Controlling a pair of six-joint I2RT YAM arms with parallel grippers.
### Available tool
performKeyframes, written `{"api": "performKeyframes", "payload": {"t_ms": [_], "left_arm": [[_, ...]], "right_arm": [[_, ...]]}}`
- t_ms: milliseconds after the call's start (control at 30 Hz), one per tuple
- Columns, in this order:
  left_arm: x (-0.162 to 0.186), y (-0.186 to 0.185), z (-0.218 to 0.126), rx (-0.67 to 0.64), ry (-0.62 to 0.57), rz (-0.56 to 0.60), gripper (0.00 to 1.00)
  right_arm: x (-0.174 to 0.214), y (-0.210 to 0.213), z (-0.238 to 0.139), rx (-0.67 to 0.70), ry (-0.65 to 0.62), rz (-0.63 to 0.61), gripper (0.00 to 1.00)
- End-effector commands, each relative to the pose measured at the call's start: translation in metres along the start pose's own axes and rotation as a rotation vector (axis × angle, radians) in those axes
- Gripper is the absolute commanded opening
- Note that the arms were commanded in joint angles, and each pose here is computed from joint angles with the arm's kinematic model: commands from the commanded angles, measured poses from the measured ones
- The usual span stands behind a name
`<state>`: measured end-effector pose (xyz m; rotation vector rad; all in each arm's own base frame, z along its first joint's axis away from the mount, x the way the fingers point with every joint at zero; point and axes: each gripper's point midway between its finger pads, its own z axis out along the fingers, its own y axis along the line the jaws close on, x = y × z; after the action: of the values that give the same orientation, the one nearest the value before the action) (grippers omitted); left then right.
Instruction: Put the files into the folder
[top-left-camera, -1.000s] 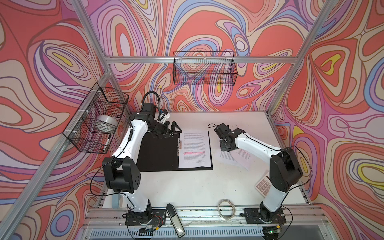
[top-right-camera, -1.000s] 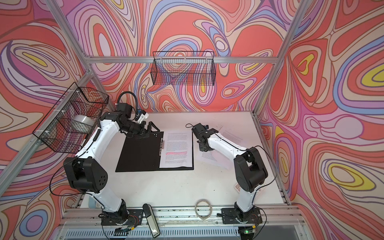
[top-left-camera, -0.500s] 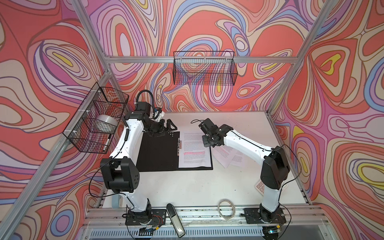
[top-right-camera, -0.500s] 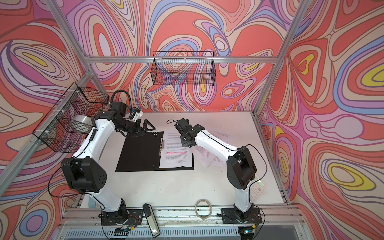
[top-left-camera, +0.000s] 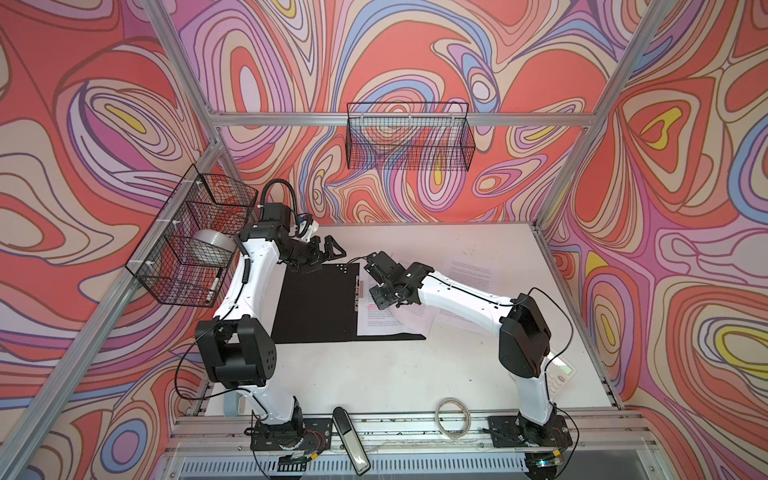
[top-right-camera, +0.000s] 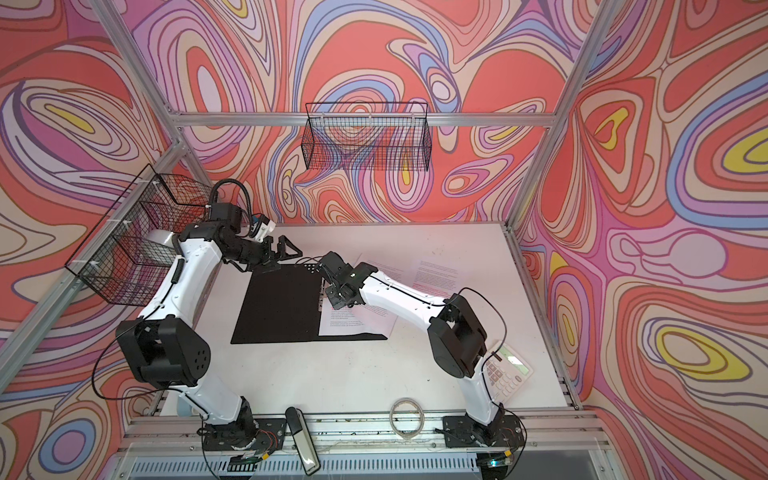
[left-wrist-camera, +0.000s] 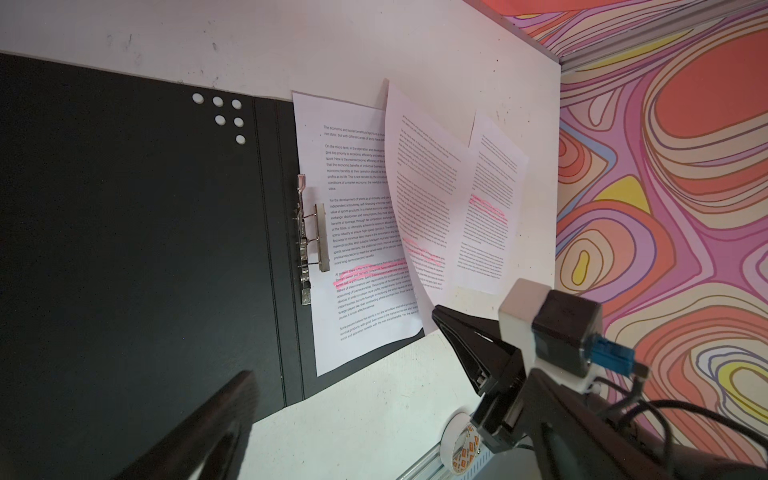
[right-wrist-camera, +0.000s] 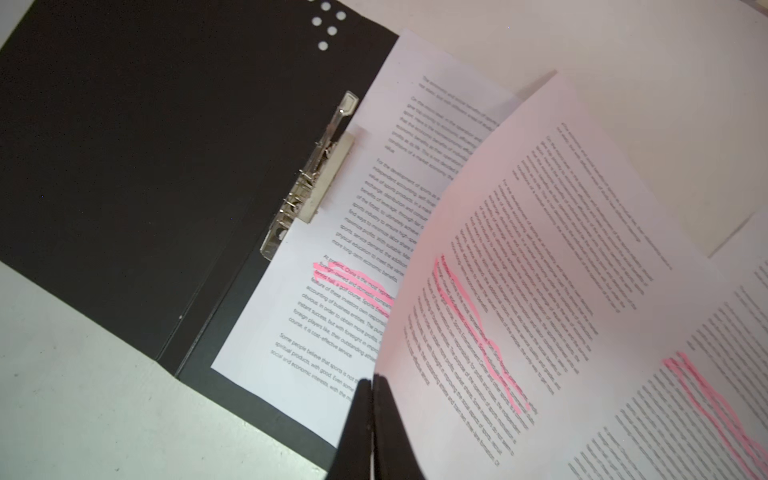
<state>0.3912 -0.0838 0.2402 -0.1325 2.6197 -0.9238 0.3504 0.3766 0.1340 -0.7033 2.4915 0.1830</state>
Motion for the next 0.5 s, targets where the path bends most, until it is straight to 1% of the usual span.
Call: {"api": "performKeyframes", "payload": {"t_ms": [0, 33, 167, 200, 267, 367, 467], "left_arm": [[-0.003, -0.008, -0.012, 0.005, -0.031, 0.009, 1.0], [-0.003, -0.008, -0.012, 0.007, -0.03, 0.008, 1.0], [-0.002, -0.007, -0.009, 0.014, -0.022, -0.001, 1.0], [-0.002, -0.007, -0.009, 0.015, -0.021, -0.002, 1.0], [-0.002, -0.006, -0.007, 0.015, -0.019, -0.003, 1.0], [-0.002, -0.004, -0.004, 0.019, -0.021, -0.006, 1.0], [-0.002, -0.004, -0.002, 0.032, -0.017, -0.01, 1.0]], "right_arm": [[0.004, 0.016, 0.013, -0.05, 0.02, -0.038, 0.0], [0.007, 0.015, 0.016, -0.045, 0.031, -0.038, 0.0], [0.022, 0.013, 0.027, -0.029, 0.078, -0.037, 0.11], [0.026, 0.012, 0.029, -0.026, 0.093, -0.033, 0.15], [0.033, 0.013, 0.032, -0.029, 0.11, -0.025, 0.26], [0.039, 0.015, 0.034, -0.045, 0.126, -0.008, 0.38], [0.039, 0.019, 0.03, -0.076, 0.124, 0.009, 0.45]]}}
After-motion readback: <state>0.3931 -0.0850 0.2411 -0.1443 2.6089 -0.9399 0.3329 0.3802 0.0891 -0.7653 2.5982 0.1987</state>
